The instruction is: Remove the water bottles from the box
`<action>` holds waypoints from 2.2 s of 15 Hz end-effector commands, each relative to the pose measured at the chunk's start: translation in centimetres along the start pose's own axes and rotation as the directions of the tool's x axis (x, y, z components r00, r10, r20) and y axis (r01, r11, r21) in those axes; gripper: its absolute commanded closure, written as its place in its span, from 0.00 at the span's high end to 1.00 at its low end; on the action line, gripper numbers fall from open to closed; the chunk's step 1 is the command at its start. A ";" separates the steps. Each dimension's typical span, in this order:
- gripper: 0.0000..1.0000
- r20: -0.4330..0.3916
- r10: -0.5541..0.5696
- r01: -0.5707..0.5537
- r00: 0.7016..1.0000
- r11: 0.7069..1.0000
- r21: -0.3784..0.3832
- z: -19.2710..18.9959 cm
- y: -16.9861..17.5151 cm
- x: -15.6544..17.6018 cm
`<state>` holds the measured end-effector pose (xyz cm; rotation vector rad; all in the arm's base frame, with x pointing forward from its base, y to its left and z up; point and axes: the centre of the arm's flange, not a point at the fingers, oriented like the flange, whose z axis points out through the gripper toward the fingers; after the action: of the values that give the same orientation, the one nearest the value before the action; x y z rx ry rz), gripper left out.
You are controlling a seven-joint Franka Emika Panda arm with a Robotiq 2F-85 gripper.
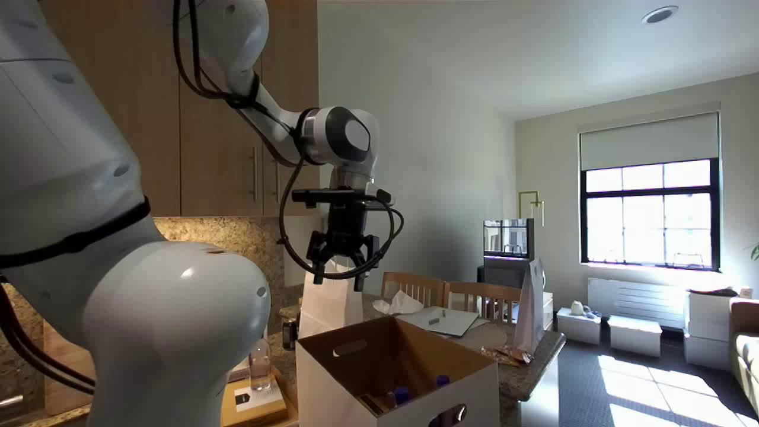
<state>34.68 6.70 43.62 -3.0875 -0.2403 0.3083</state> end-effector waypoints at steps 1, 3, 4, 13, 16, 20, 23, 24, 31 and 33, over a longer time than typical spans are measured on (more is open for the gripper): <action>1.00 0.000 0.000 0.000 1.000 1.000 0.000 0.0 0.0 0.0; 1.00 0.000 0.000 0.000 1.000 1.000 0.000 0.0 0.0 0.0; 1.00 0.000 0.000 0.000 1.000 1.000 0.000 0.0 0.0 0.0; 1.00 -0.007 0.003 -0.003 1.000 1.000 0.008 -0.2 -0.3 0.1; 1.00 -0.016 0.038 -0.037 0.999 0.998 0.048 -1.1 0.2 0.9; 1.00 -0.079 0.189 -0.175 0.979 0.971 0.163 -1.0 2.4 1.8; 1.00 -0.083 0.321 -0.292 0.944 0.924 0.248 0.7 5.5 2.4; 1.00 -0.078 0.362 -0.329 0.929 0.903 0.277 1.7 6.2 2.0; 1.00 -0.112 0.656 -0.563 0.746 0.711 0.421 9.0 4.5 4.6; 1.00 -0.181 0.721 -0.607 0.668 0.670 0.428 10.1 5.3 5.0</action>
<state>37.60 1.86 35.06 -2.7055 0.7435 -0.0498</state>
